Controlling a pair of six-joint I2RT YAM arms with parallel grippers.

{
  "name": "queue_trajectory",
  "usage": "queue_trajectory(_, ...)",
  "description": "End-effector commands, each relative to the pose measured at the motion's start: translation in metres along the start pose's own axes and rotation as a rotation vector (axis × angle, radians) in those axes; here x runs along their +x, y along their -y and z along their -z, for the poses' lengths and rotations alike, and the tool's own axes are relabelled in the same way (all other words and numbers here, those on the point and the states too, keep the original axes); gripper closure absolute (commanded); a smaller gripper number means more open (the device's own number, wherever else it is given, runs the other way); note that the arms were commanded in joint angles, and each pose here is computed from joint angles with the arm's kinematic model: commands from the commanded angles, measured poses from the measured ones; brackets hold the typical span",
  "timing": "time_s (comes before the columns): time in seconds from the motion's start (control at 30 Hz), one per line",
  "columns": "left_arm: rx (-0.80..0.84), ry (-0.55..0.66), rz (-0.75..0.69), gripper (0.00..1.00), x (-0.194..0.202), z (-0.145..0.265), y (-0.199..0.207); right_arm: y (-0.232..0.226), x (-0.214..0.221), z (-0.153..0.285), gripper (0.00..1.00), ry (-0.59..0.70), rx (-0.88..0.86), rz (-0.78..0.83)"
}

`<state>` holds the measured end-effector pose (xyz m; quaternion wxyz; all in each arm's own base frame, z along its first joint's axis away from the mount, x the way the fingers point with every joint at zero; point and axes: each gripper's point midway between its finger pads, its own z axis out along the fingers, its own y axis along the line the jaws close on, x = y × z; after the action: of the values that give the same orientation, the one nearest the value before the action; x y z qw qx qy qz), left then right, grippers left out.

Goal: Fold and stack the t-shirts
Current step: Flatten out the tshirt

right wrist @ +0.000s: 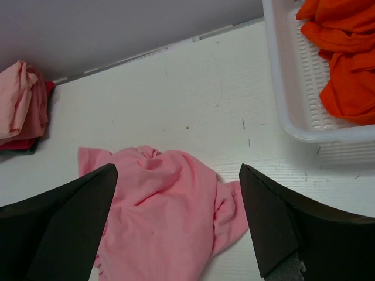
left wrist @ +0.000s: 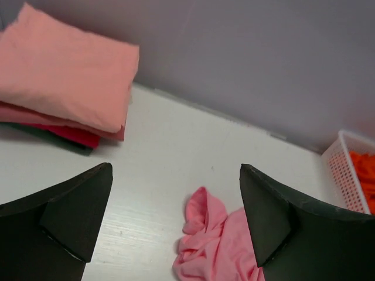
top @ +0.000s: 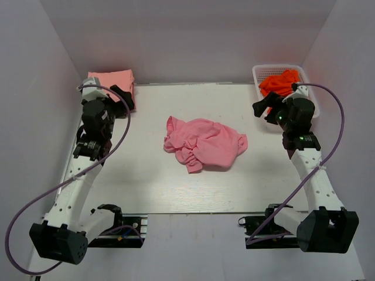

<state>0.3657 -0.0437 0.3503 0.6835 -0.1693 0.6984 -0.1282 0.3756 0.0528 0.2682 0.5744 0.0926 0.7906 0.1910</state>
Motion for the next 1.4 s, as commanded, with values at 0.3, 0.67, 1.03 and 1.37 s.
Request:
queue_trajectory(0.3,0.240,-0.538,-0.086,0.00,0.138,-0.051,0.037,0.007,0.027,-0.019,0.10,-0.115,-0.025,0.070)
queue_trajectory(0.67,0.130,-0.934,-0.186,0.04,0.285,-0.118,0.043,-0.023,0.087,-0.104,0.10,-0.465,-0.155,0.149)
queue_trajectory(1.03,0.031,-1.047,-0.306,0.66,0.340,-0.116,0.030,0.024,0.143,-0.140,0.10,-0.613,0.178,0.296)
queue_trajectory(1.37,-0.005,-1.006,-0.303,1.00,0.325,-0.107,0.025,0.048,0.207,-0.113,0.12,-0.777,0.202,0.290)
